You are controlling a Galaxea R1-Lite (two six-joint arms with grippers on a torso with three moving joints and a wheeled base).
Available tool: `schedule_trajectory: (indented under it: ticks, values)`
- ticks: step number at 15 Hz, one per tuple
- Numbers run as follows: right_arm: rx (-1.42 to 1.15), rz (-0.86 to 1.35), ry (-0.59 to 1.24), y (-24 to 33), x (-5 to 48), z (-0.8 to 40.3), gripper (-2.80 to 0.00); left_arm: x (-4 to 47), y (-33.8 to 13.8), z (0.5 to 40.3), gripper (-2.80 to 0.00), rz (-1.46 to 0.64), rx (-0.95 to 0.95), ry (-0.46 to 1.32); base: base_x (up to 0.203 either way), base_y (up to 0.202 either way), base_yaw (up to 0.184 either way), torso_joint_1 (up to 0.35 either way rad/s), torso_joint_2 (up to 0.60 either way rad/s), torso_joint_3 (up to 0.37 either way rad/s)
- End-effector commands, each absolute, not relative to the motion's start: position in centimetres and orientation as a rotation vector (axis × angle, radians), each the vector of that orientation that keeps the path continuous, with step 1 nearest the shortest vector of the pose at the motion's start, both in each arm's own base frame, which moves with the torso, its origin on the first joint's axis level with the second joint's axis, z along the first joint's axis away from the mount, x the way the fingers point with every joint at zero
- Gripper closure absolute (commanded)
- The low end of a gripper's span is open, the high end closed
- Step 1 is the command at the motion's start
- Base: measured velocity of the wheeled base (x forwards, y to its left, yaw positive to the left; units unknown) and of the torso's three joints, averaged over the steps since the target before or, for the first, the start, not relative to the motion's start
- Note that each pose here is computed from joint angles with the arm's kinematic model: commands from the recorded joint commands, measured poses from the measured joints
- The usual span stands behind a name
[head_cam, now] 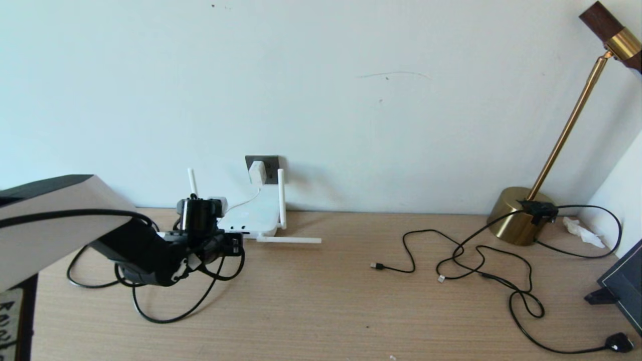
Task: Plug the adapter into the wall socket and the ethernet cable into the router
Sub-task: Plug cable into router interface
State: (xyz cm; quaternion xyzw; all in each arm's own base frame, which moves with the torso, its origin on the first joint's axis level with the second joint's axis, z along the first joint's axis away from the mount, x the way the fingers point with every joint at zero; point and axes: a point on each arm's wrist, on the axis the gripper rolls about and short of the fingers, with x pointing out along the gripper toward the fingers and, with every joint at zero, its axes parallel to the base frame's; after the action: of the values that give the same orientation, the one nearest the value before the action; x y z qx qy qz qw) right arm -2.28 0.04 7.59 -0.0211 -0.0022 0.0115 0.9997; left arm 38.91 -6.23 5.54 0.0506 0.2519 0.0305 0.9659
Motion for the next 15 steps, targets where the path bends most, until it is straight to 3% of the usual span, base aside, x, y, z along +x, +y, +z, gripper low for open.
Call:
schedule_trajectory:
  ticks: [1, 15]
  values:
    - [-0.043, 0.024, -0.005, 0.04, -2.28, 7.60, 0.00, 38.75, -6.19, 5.49, 0.00, 0.064, 0.103, 0.513, 0.000, 0.000, 0.000, 0.000, 0.00, 0.000]
    - [-0.043, 0.024, -0.004, 0.04, -2.27, 7.60, 0.00, 38.54, -6.09, 5.35, 0.00, 0.066, 0.102, 0.519, 0.000, 0.000, 0.000, 0.000, 0.00, 0.000]
